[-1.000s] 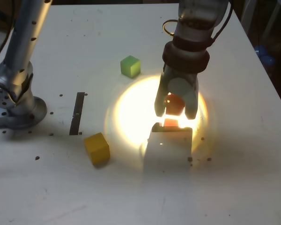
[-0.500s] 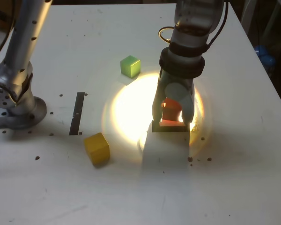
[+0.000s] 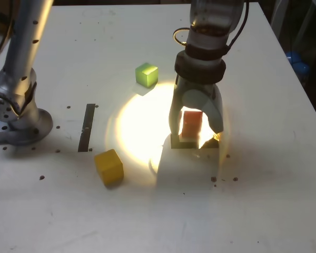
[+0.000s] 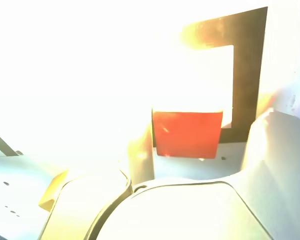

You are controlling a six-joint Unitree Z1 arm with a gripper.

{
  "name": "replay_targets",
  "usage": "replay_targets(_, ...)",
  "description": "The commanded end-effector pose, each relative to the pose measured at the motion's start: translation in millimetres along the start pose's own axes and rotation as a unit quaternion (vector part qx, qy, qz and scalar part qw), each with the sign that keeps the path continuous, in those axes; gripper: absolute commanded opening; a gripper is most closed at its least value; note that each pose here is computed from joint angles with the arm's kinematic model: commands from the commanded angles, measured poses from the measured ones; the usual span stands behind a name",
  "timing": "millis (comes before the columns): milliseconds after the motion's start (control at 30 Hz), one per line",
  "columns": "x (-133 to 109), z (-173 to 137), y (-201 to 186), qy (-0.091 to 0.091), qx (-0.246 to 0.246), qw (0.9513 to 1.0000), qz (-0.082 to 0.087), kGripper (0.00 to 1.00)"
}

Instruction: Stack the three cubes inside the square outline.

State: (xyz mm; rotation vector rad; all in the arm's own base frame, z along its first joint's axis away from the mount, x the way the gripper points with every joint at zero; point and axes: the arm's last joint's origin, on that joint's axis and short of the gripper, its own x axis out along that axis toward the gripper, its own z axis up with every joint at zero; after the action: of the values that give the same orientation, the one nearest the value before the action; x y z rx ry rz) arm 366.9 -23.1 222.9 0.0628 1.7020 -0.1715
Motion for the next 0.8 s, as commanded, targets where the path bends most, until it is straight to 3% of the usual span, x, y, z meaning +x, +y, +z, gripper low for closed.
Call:
replay_targets(0,-8,-10,0,-0.004,-0.002,1.0000,0.003,1.00)
replay_targets(167,-18,-32,-4,-0.001,0.004,0.9998,0.022,1.00)
replay_targets(367,-28,-67,-26,0.025,0.046,0.9955,0.079,1.00)
replay_targets(433,-32,-78,-34,0.029,0.069,0.9923,0.099,1.00)
replay_targets(533,-39,-89,-45,0.032,0.111,0.9866,0.115,1.00)
replay_targets(767,-41,-96,-68,0.038,0.208,0.9702,0.119,0.99)
